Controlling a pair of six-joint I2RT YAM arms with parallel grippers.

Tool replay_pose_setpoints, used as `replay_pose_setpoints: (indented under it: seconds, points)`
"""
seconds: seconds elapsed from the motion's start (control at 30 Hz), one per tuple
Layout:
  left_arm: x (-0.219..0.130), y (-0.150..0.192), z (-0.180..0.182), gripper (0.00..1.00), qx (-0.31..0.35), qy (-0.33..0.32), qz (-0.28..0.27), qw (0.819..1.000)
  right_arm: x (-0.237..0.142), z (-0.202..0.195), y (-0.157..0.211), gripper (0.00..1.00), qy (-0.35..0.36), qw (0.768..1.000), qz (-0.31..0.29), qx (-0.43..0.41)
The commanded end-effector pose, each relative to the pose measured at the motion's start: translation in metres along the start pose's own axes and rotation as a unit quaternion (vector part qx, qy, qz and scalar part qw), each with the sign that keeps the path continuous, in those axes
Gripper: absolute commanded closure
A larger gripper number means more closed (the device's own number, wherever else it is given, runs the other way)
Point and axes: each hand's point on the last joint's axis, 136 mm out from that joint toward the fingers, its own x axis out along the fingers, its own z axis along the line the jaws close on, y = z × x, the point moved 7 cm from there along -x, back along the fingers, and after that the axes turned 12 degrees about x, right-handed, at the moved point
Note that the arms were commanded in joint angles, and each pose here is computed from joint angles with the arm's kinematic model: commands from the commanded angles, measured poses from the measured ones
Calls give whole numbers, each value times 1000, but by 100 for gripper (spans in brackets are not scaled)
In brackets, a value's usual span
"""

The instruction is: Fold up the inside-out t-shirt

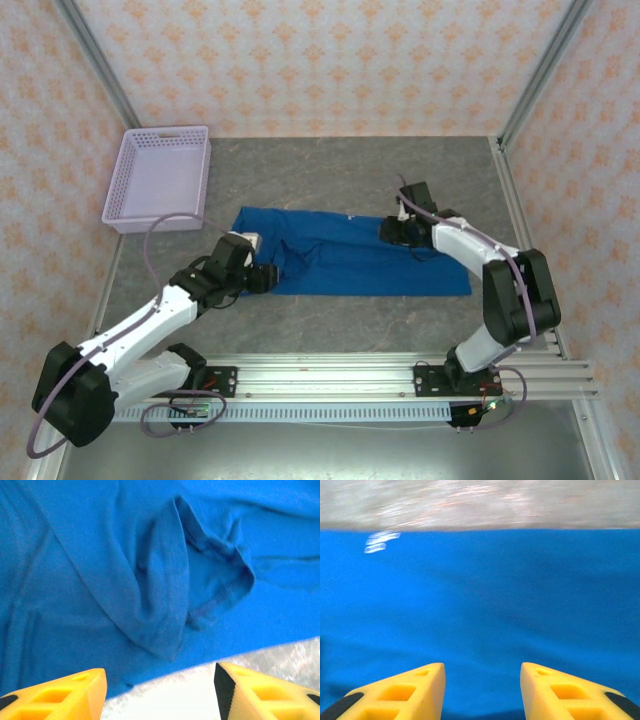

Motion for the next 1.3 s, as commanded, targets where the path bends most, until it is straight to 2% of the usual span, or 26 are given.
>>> replay_pose_setpoints:
  seconds: [0.0,0.07,0.13,0.33,0.5,0.63,0.73,0.87,1.07,1.27]
  points:
    - [6,-31,15,39,-34,-67,-17,997,-7,72,12,54,-131,989,-22,-69]
    - [21,-40,19,41,-61,-53,18,997,3,105,26,54,-163,984,-3,-75]
    - [31,-41,9,41,-54,-21,43,997,14,126,42,53,-177,981,16,-82]
    - [44,-23,-4,34,-8,-27,84,996,41,149,76,47,-176,978,34,-105]
    - [57,-19,-4,33,-3,-32,91,995,61,154,84,53,-198,976,53,-74]
    - [67,-20,-2,33,8,-44,99,994,70,154,87,65,-192,977,58,-73]
    - [72,-17,0,38,15,-56,112,992,70,150,88,76,-184,979,56,-72]
    - [69,-8,5,52,19,-72,131,989,67,141,90,86,-168,982,49,-74]
    - [54,8,15,67,14,-105,142,984,60,131,95,88,-155,983,52,-80]
    - [40,14,20,77,13,-121,138,983,54,126,98,88,-151,984,54,-84]
